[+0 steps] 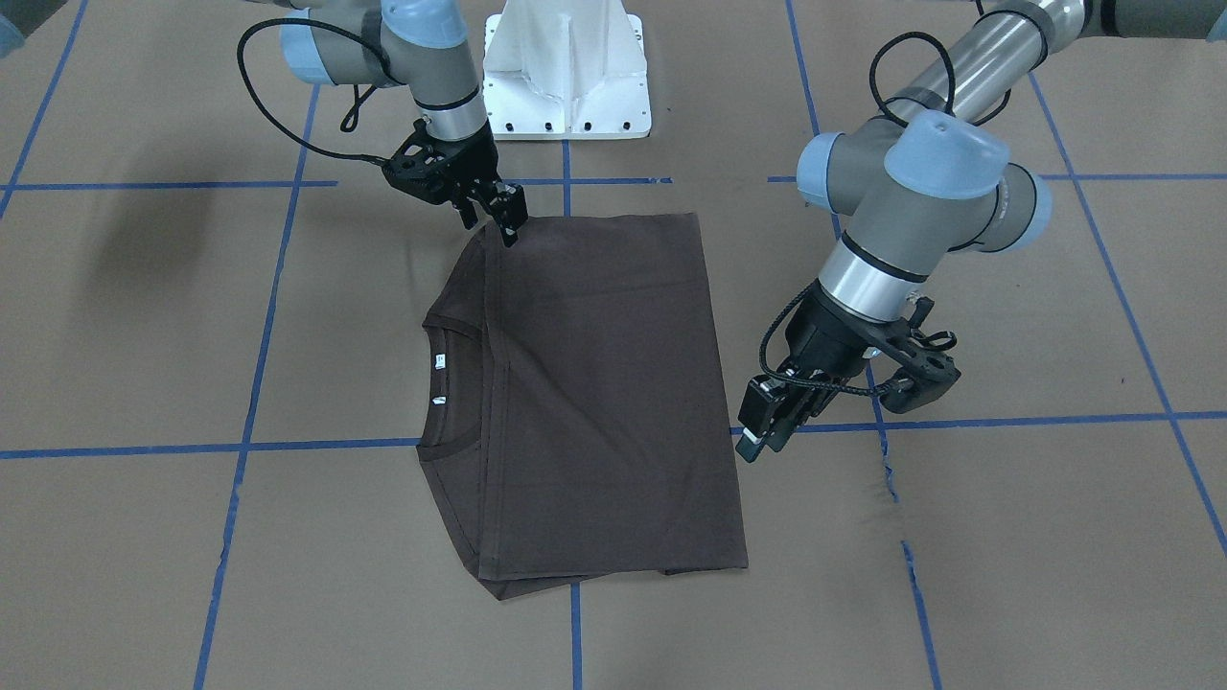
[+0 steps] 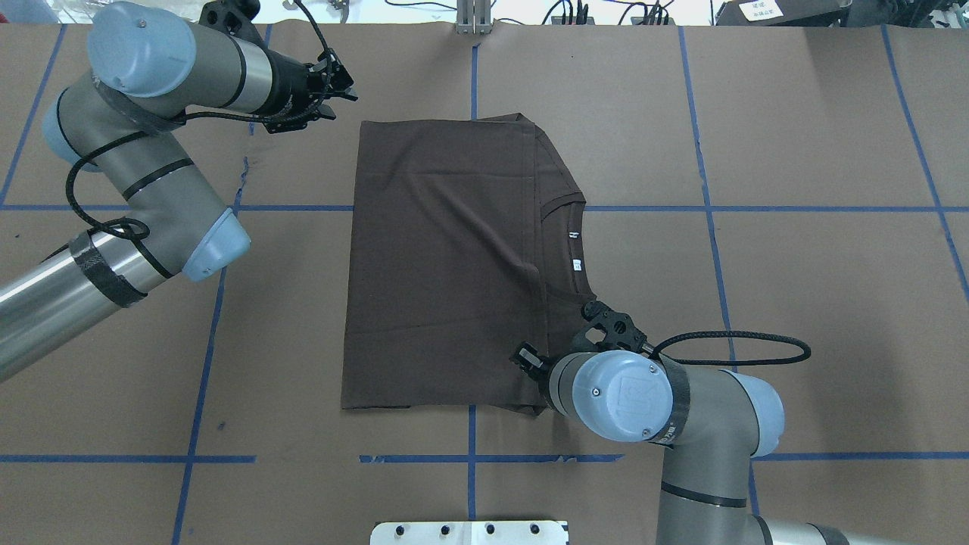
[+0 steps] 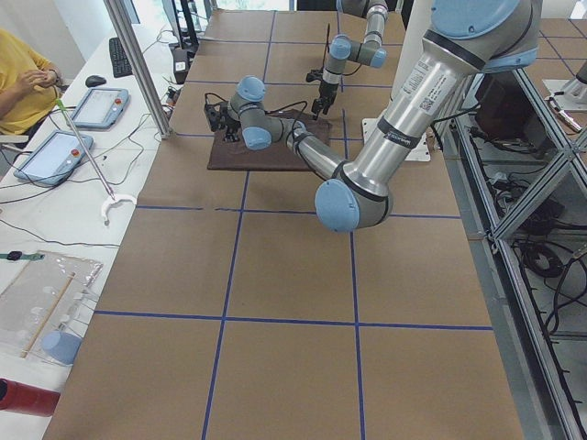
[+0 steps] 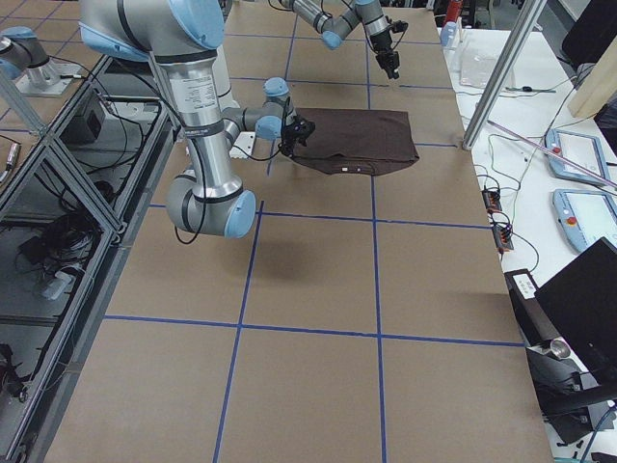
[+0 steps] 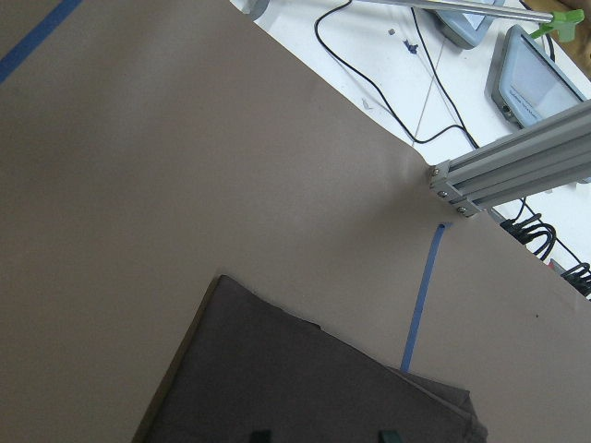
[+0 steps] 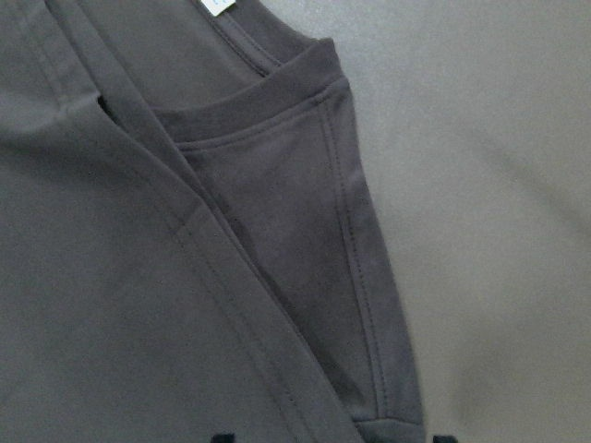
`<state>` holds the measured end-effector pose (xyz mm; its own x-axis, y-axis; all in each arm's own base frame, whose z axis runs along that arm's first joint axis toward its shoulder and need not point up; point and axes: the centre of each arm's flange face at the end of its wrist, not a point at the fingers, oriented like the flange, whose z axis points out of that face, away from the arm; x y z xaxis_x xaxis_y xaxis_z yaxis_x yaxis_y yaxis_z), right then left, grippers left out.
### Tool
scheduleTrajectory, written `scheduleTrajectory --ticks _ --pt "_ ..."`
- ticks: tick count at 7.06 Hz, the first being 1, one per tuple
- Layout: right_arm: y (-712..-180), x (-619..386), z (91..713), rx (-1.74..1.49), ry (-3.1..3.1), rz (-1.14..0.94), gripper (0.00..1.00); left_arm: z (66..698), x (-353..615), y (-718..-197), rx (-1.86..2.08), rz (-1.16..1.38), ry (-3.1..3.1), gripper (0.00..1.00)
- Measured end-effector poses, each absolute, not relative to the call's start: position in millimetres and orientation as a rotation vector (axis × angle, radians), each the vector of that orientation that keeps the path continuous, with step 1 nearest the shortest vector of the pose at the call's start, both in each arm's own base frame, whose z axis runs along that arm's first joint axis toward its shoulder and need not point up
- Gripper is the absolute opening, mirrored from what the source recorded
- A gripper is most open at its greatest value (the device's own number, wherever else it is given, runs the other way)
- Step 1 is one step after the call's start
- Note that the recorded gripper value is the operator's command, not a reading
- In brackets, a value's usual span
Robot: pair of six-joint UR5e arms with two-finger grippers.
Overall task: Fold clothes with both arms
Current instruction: 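Move the right gripper to the shirt's near corner while the left gripper lifts away, then lower the left gripper to the other near corner beside the right gripper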
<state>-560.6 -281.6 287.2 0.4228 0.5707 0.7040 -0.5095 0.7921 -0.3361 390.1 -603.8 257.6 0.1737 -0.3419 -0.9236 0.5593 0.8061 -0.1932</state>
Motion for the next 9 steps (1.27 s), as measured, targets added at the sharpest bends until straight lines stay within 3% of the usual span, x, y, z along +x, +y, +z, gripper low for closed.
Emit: scheduleTrajectory --ticks 1,7,9 --pt "-279.0 -563.1 289.5 -0.077 -0.905 0.673 0.59 257.5 390.0 -603.8 0.208 -0.645 1.242 0.5" --pt "-273.8 -564.2 297.8 -0.08 -0.89 0.667 0.59 257.2 389.9 -603.6 0.195 -0.663 1.245 0.5" --pt "-273.2 -564.4 297.6 -0.079 -0.882 0.666 0.0 257.2 389.9 -603.6 0.194 -0.665 1.245 0.5"
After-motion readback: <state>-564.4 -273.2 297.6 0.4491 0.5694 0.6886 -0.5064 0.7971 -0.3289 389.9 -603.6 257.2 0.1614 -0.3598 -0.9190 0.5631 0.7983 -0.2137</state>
